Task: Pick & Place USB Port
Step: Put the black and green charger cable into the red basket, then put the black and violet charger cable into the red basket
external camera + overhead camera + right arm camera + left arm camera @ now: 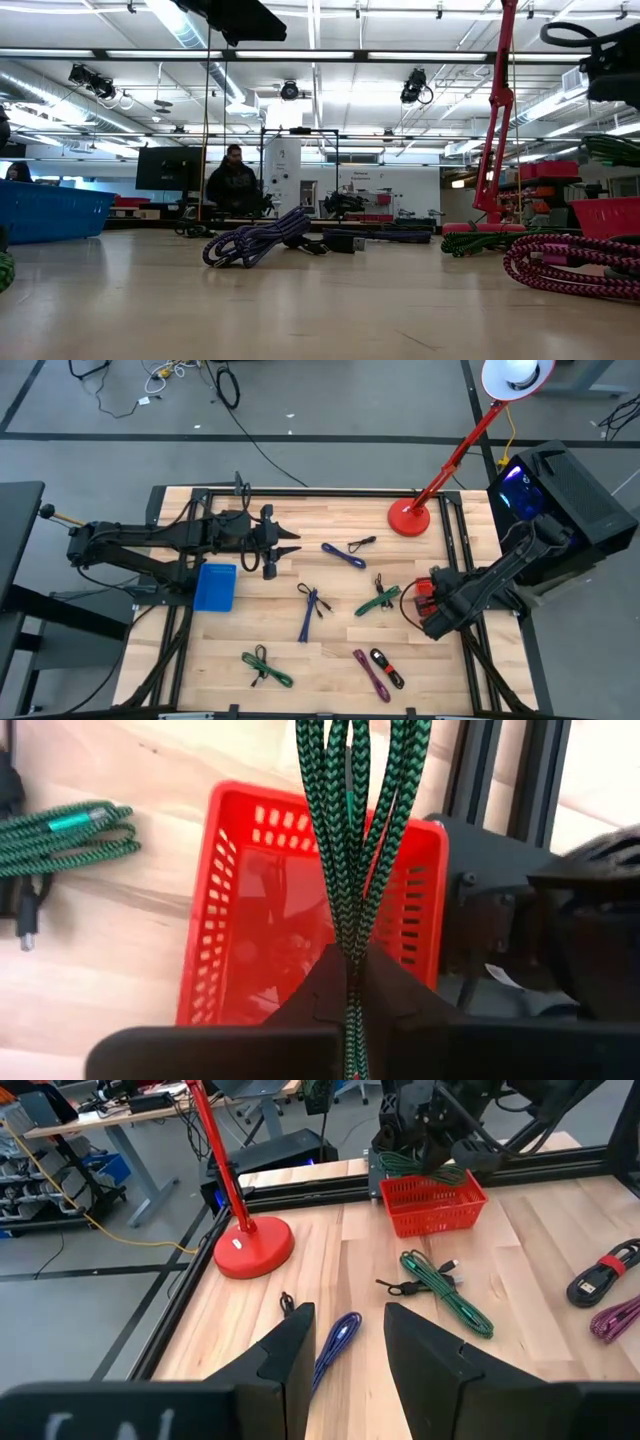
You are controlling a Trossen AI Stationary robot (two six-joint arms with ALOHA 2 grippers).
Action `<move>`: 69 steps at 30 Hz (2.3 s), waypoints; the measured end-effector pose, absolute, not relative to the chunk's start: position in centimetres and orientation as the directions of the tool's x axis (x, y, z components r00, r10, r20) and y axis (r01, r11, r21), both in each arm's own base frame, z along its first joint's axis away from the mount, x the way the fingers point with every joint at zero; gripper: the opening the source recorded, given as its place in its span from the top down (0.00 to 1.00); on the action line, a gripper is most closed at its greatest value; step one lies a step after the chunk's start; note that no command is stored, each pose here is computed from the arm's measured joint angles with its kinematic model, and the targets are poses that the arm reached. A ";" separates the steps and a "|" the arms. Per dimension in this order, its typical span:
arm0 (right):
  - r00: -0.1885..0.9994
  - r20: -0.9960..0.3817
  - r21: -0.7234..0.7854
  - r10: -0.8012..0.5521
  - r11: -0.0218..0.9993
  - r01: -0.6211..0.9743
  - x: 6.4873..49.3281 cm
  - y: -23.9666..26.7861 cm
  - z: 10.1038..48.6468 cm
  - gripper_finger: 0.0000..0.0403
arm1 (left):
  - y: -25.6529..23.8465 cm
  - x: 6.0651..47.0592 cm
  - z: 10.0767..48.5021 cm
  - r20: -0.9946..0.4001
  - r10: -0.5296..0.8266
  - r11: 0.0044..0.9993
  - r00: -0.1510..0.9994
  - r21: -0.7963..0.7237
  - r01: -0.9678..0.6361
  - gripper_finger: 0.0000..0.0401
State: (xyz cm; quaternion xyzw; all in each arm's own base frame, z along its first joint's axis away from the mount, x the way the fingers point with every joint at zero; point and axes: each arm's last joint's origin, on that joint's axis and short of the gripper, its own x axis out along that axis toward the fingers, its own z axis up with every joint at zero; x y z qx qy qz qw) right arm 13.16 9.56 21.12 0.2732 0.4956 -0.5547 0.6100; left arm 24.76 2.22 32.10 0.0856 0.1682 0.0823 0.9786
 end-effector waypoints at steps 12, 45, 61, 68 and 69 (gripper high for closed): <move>-0.064 -0.893 -0.208 -0.446 0.282 0.937 13.3 9.5 21.2 0.80 | 2.2 24.8 32.1 -0.315 0.190 0.975 0.930 0.172 -0.141 0.69; 0.475 -0.642 -0.136 -0.602 0.699 0.702 22.5 2.6 23.3 0.64 | 2.4 24.9 32.7 -0.252 0.253 0.960 0.934 0.181 -0.211 0.69; 0.687 -0.659 0.011 -0.307 0.909 0.417 28.6 -5.6 21.2 0.58 | 2.4 24.9 32.6 -0.258 0.250 0.965 0.933 0.151 -0.217 0.69; 0.673 -0.692 0.009 -0.260 0.930 0.368 30.9 -6.2 17.4 0.50 | 2.4 25.0 32.4 -0.269 0.249 0.965 0.930 0.150 -0.215 0.69; 0.670 -0.696 0.011 -0.258 0.929 0.369 31.1 -6.4 17.0 0.49 | 2.4 25.0 32.4 -0.268 0.249 0.965 0.931 0.147 -0.216 0.69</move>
